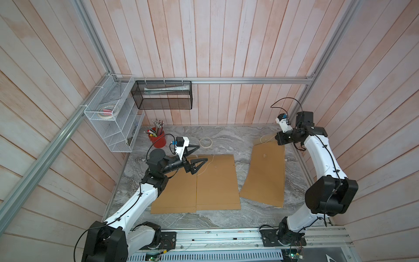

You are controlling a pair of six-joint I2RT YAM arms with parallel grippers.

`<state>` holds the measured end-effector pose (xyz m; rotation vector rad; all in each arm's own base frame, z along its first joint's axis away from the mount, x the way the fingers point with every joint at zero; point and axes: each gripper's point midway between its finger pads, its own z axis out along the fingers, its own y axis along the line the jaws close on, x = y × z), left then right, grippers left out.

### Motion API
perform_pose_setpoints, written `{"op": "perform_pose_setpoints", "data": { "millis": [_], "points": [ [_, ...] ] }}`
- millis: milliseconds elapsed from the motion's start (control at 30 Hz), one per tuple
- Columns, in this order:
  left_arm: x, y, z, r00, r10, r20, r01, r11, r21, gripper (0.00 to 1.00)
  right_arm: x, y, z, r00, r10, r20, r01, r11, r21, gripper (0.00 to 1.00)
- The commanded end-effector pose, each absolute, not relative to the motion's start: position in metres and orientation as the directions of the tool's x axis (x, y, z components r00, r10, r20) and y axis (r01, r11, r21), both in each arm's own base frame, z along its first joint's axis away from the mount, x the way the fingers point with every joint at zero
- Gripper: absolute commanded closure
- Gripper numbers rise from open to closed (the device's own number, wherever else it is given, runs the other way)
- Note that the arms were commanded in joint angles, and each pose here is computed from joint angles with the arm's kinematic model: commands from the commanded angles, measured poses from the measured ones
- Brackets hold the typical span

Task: Open the file bag
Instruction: Place the file bag at the center of the board.

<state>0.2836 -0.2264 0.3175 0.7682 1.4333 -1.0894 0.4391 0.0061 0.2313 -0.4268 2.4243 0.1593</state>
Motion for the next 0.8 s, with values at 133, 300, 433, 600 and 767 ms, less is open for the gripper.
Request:
{"op": "perform_pose_setpoints", "data": {
  "millis": [133, 300, 433, 600, 767],
  "points": [
    [0.279, -0.223, 0.327, -0.144, -0.14, -0.98, 0.914, 0.362, -0.186, 0.0, 0.449, -0.015, 0.17, -0.837, -0.28, -0.47, -0.279, 0.957, -0.073, 1.0],
    [0.281, -0.225, 0.322, -0.162, -0.142, -0.977, 0.913, 0.353, -0.203, 0.0, 0.455, -0.027, 0.18, -0.837, -0.266, -0.478, -0.233, 0.964, -0.13, 0.85],
    [0.282, -0.225, 0.321, -0.164, -0.147, -0.975, 0.914, 0.35, -0.206, 0.0, 0.456, -0.04, 0.184, -0.844, -0.249, -0.475, -0.179, 0.966, -0.187, 0.57],
    [0.281, -0.224, 0.319, -0.167, -0.146, -0.975, 0.911, 0.356, -0.209, 0.0, 0.453, -0.067, 0.197, -0.859, -0.208, -0.468, -0.065, 0.95, -0.304, 0.48],
    [0.284, -0.221, 0.313, -0.182, -0.144, -0.973, 0.894, 0.388, -0.225, 0.0, 0.446, -0.089, 0.222, -0.854, -0.159, -0.495, 0.055, 0.919, -0.39, 0.45]
  ]
}}
